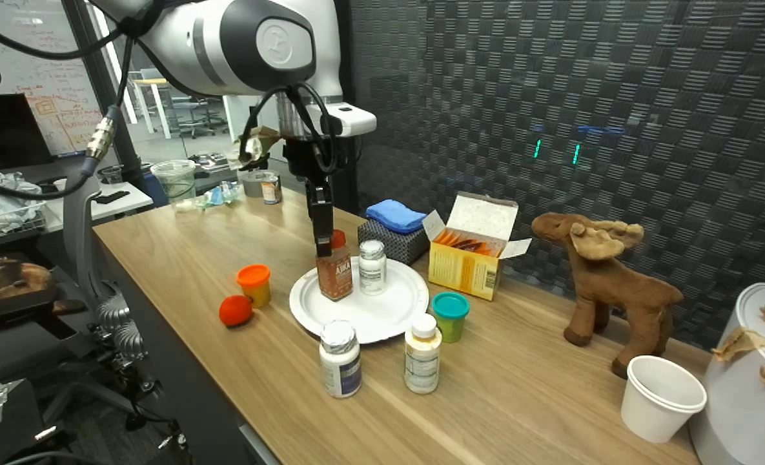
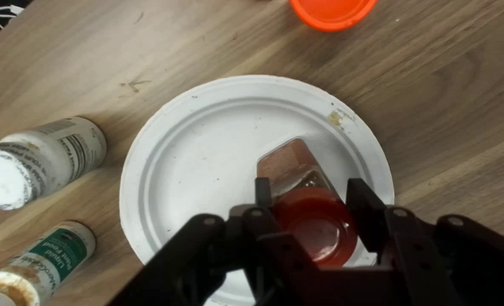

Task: Put the bottles on the tray

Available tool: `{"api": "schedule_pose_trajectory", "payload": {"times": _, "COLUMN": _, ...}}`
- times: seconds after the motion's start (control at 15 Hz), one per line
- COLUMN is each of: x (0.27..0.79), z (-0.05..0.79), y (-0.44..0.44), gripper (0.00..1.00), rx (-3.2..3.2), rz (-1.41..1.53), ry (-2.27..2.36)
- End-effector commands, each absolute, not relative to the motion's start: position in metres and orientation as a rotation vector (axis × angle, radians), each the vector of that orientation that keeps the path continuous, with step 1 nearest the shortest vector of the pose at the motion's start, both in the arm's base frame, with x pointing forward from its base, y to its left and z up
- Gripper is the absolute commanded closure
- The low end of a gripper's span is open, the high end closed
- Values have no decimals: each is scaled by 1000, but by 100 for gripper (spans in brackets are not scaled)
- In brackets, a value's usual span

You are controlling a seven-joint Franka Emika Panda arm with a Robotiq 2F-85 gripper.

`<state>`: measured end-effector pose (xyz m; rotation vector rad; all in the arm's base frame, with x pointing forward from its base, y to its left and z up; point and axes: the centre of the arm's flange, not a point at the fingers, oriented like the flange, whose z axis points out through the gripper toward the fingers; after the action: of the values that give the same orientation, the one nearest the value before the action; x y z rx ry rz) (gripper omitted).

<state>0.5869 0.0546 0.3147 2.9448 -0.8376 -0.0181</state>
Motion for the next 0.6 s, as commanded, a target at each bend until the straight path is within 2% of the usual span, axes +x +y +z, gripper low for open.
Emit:
{"api": "schedule_pose_trajectory", "payload": {"times": 0.0, "x": 605, "z": 324, "y": 53, "gripper": 77, "rx": 2950, "rz": 43, "ry": -882}}
{"api": "schedule_pose_trajectory", "payload": {"times": 0.53, "x": 627, "z": 322, "y": 58, "gripper": 77, "rx": 2986, "rz": 49, "ry": -900}}
